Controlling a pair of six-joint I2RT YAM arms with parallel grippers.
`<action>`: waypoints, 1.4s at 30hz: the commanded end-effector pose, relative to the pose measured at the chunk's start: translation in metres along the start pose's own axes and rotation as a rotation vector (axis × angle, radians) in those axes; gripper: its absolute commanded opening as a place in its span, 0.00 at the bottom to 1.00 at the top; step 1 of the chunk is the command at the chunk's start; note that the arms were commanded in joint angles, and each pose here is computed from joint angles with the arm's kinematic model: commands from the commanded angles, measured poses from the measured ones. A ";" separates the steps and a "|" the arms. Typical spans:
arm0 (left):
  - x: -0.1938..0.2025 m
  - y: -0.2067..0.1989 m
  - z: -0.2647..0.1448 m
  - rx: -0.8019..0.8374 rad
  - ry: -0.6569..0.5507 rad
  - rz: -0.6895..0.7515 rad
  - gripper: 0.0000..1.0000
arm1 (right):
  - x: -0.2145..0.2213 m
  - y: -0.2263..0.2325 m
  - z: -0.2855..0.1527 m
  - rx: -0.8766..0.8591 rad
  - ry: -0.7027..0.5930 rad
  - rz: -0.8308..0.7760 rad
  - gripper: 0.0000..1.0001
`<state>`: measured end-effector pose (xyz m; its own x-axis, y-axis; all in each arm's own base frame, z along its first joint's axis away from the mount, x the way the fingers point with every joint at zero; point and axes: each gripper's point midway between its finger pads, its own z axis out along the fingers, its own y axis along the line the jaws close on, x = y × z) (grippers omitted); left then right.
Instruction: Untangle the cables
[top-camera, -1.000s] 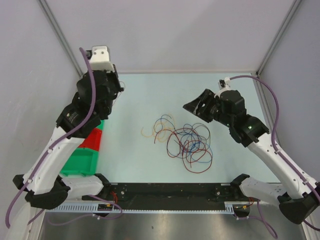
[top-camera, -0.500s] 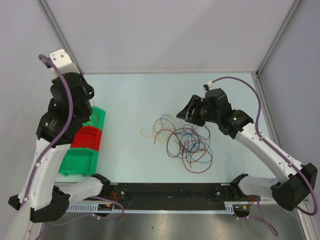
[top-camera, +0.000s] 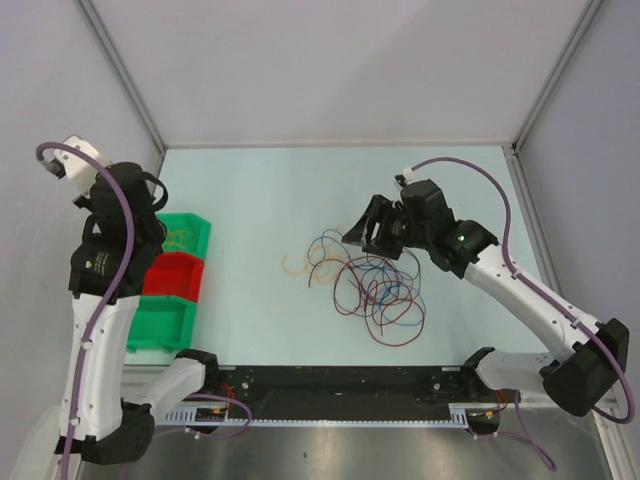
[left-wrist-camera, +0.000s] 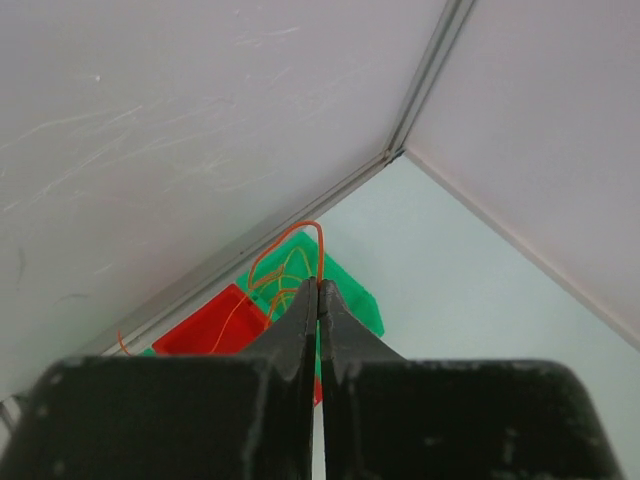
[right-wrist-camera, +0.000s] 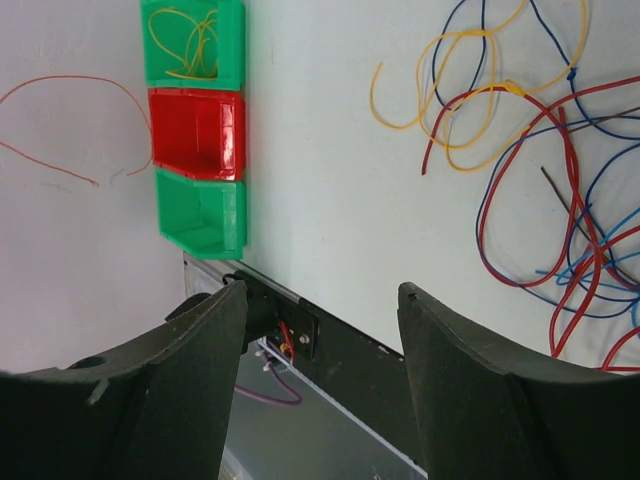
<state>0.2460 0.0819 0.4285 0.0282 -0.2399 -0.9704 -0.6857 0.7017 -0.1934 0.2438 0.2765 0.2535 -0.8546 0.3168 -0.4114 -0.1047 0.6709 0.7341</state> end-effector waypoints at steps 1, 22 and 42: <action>0.022 0.008 0.012 -0.012 0.042 -0.058 0.00 | 0.001 0.022 -0.002 -0.060 0.010 -0.001 0.67; 0.092 -0.016 0.039 0.090 0.189 -0.152 0.00 | 0.011 0.023 0.012 -0.054 0.047 -0.001 0.67; 0.172 0.043 0.077 -0.083 0.350 -0.218 0.00 | 0.026 0.023 0.029 -0.044 0.100 0.003 0.66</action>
<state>0.2755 0.1200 0.2577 -0.0905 -0.5241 -0.8468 -0.7638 0.5822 -0.2787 0.2310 0.3061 0.2286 -0.9045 0.2459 -0.3485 -0.0970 0.6770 0.7295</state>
